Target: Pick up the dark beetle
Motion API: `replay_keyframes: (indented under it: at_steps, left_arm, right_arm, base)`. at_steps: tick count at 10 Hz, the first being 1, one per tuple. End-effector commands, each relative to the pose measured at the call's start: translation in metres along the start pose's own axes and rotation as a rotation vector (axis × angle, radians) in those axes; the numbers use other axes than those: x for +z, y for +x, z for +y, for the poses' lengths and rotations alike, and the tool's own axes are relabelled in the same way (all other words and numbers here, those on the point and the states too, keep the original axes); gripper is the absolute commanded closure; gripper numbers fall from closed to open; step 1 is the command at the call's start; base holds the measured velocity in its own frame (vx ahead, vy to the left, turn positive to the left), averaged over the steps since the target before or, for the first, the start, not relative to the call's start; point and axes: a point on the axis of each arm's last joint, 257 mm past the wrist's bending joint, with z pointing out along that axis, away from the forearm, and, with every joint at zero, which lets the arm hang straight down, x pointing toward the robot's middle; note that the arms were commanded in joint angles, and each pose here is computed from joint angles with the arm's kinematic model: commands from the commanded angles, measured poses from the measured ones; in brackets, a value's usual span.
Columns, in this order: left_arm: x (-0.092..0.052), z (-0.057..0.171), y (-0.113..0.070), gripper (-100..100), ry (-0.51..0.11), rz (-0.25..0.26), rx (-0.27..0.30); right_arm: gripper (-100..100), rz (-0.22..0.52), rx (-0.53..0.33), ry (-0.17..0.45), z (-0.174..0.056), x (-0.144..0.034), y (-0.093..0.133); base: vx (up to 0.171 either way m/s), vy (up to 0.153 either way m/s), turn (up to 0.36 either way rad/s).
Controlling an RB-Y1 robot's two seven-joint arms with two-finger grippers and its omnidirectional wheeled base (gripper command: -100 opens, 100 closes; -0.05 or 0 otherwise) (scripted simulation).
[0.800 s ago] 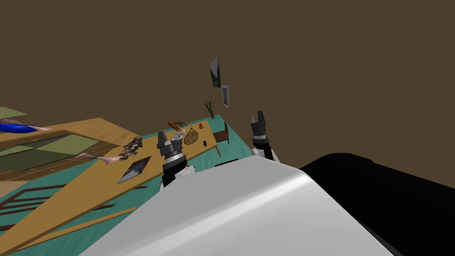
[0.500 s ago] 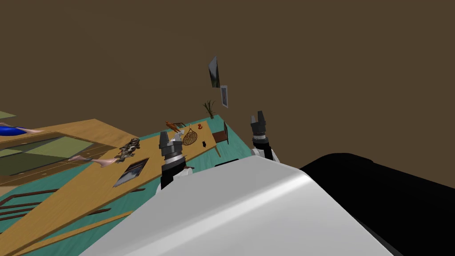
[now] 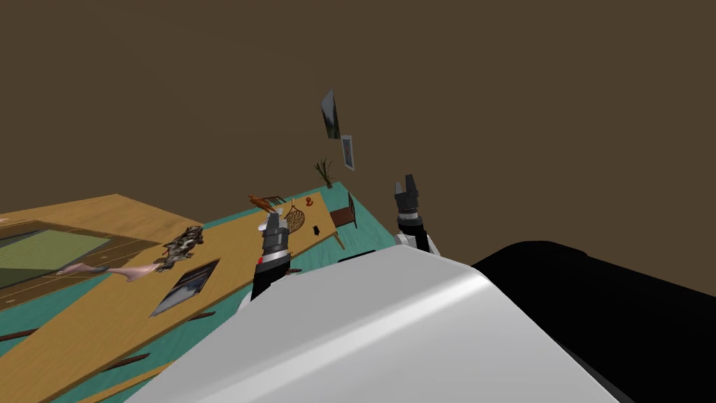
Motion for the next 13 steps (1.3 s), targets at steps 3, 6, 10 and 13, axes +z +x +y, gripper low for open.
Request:
replay_keyframes:
  at_steps: [3, 6, 10, 13]
  left_arm:
    - [-0.039, 0.061, 0.001, -100, -0.164, 0.087, 0.16]
    - [-0.053, 0.08, -0.001, -100, -0.216, 0.111, 0.201]
    - [-0.086, 0.119, -0.005, -100, -0.329, 0.16, 0.28]
    - [-0.123, 0.155, -0.013, -100, -0.443, 0.207, 0.351]
  right_arm:
    - [0, 0.0, 0.0, 0.0, 0.0, 0.0, 0.0]
    - [0, 0.0, 0.0, 0.0, 0.0, 0.0, 0.0]
    - [0, 0.0, 0.0, 0.0, 0.0, 0.0, 0.0]
    - [0, 0.0, 0.0, 0.0, 0.0, 0.0, 0.0]
  base:
    - [0.059, -0.085, -0.157]
    - [0.043, -0.035, -0.074]
    - [0.059, -0.031, -0.094]
    - [0.057, -0.011, -0.119]
